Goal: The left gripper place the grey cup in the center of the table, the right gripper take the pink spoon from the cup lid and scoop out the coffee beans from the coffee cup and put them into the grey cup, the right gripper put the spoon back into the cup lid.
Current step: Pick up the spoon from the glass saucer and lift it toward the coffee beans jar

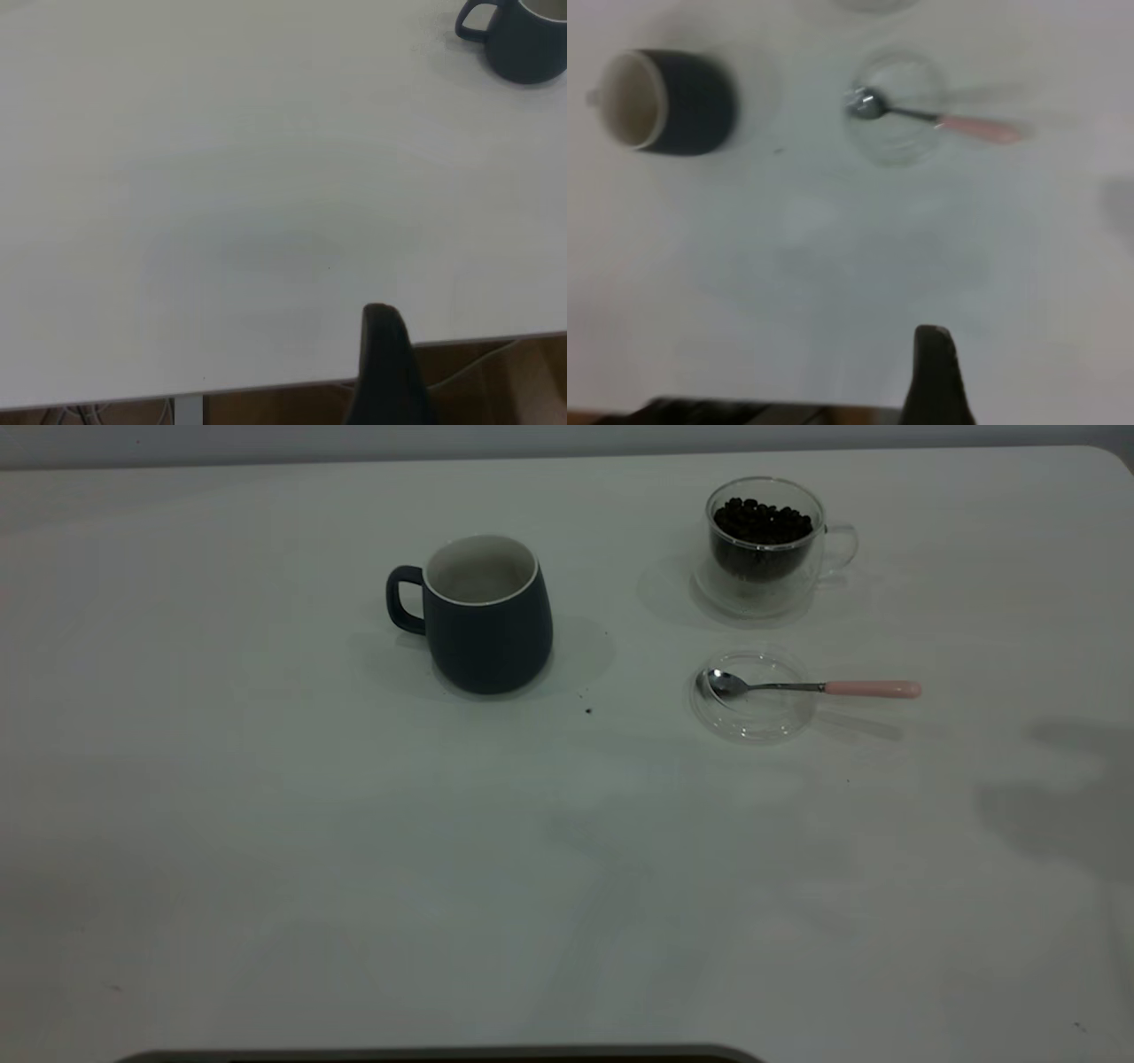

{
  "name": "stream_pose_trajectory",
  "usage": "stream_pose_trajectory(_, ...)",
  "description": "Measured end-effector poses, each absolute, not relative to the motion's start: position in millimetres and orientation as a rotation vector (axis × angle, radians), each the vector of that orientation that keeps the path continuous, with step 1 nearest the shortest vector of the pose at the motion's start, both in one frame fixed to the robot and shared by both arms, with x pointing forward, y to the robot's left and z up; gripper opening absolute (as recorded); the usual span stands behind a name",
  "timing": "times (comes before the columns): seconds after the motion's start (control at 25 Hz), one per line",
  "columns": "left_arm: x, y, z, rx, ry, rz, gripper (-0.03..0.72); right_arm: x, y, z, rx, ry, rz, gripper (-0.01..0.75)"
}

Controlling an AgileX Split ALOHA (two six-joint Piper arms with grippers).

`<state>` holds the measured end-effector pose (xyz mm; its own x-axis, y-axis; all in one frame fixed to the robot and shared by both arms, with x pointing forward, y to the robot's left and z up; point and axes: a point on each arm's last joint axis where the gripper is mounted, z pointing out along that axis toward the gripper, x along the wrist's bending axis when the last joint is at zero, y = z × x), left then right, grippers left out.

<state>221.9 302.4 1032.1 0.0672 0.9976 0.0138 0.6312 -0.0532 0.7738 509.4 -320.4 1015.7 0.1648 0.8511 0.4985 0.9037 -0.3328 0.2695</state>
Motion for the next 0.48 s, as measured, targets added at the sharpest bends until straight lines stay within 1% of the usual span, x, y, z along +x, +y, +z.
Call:
stream_pose_trajectory(0.08, 222, 302, 1032, 1.75, 1.626, 0.785, 0.565, 515, -333, 1004, -2.269, -1.693, -0.929, 0.606)
stream_pose_trajectory(0.2, 222, 302, 1032, 1.75, 1.626, 0.785, 0.565, 523, -342, 980, -2.236, -1.604, -0.966, 0.606)
stream_pose_trajectory(0.48, 222, 302, 1032, 1.75, 1.626, 0.785, 0.565, 521, -336, 923, -2.246, -1.4, -1.046, 0.605)
